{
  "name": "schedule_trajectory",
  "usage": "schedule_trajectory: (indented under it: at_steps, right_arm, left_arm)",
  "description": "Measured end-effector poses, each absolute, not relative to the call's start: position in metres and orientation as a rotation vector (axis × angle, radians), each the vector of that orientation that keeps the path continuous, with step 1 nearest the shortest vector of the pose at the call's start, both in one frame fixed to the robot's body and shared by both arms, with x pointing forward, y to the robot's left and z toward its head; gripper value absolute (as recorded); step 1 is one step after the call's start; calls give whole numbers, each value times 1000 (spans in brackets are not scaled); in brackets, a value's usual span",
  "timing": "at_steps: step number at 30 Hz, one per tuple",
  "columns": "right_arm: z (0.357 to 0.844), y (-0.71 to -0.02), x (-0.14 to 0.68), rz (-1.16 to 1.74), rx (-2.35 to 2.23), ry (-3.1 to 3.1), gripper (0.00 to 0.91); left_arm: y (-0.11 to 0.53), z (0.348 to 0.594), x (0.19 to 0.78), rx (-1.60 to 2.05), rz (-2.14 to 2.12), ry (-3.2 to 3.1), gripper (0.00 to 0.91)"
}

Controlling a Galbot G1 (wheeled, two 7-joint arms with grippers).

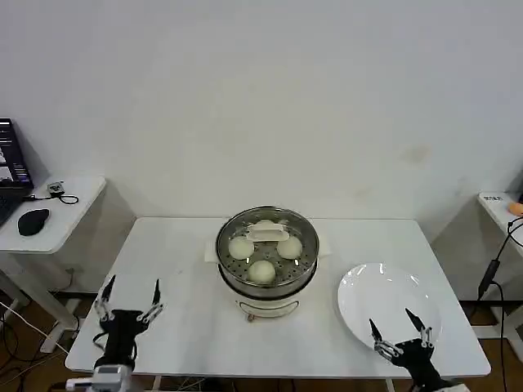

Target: Take steamed baozi put them in steamer then cover it.

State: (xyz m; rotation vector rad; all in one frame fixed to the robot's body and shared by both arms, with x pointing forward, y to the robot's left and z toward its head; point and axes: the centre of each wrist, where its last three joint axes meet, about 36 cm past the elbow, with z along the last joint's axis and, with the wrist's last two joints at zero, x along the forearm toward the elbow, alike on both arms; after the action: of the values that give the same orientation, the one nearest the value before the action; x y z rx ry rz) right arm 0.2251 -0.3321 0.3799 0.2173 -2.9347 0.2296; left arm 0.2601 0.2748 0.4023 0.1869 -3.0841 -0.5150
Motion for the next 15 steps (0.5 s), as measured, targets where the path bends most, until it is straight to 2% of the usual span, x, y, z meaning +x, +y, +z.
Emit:
schedule_trajectory:
  at_steps: [15]
  right_arm:
    - [381, -319, 221, 190, 269, -2909, 907]
  left_arm:
    - [289, 386, 231, 236, -304, -3034, 907]
